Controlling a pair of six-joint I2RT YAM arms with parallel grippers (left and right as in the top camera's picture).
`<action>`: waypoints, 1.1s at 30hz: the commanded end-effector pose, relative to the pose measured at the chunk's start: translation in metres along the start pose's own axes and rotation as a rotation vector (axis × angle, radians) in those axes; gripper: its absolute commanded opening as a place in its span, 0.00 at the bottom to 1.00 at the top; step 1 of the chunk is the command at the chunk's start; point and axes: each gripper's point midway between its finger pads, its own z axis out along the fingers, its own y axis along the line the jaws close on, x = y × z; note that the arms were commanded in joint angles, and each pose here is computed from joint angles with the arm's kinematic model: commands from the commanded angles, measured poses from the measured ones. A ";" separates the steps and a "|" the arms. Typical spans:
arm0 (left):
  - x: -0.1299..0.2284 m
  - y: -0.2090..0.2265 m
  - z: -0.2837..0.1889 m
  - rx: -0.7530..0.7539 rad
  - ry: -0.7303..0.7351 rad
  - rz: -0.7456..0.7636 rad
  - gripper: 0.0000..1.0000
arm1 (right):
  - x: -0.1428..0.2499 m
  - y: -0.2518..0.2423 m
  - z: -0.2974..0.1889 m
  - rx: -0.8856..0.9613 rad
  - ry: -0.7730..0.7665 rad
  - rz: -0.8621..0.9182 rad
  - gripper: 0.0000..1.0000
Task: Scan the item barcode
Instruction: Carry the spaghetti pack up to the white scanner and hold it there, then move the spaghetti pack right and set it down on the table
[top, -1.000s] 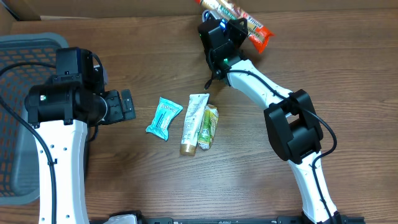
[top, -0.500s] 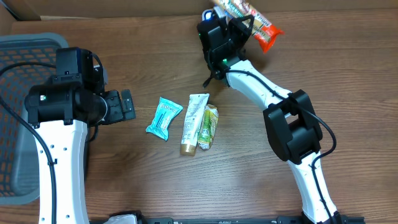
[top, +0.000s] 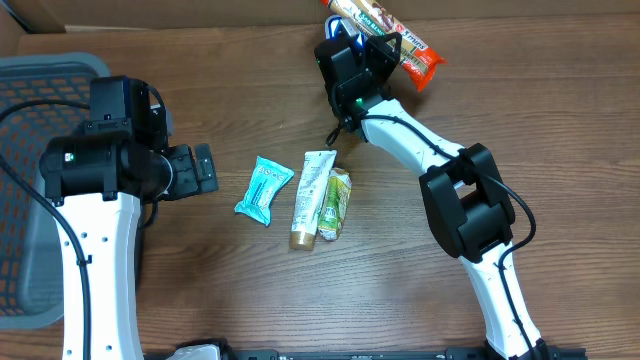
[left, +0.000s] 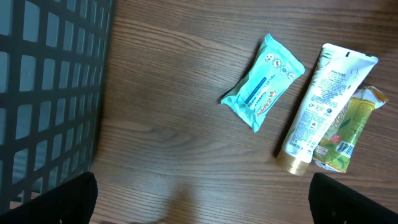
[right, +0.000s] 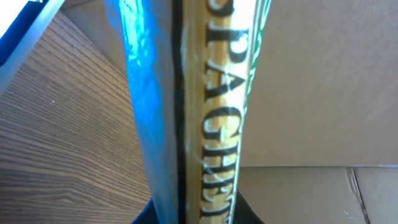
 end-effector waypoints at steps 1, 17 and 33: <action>-0.003 0.003 -0.002 -0.009 -0.009 0.017 1.00 | -0.005 -0.034 -0.006 0.058 0.004 0.159 0.04; -0.003 0.003 -0.002 -0.009 -0.009 0.017 1.00 | -0.008 -0.110 -0.098 -0.691 -0.191 0.715 0.04; -0.003 0.003 -0.002 -0.009 -0.009 0.017 1.00 | 0.207 -0.089 -0.043 -1.226 0.463 1.069 0.04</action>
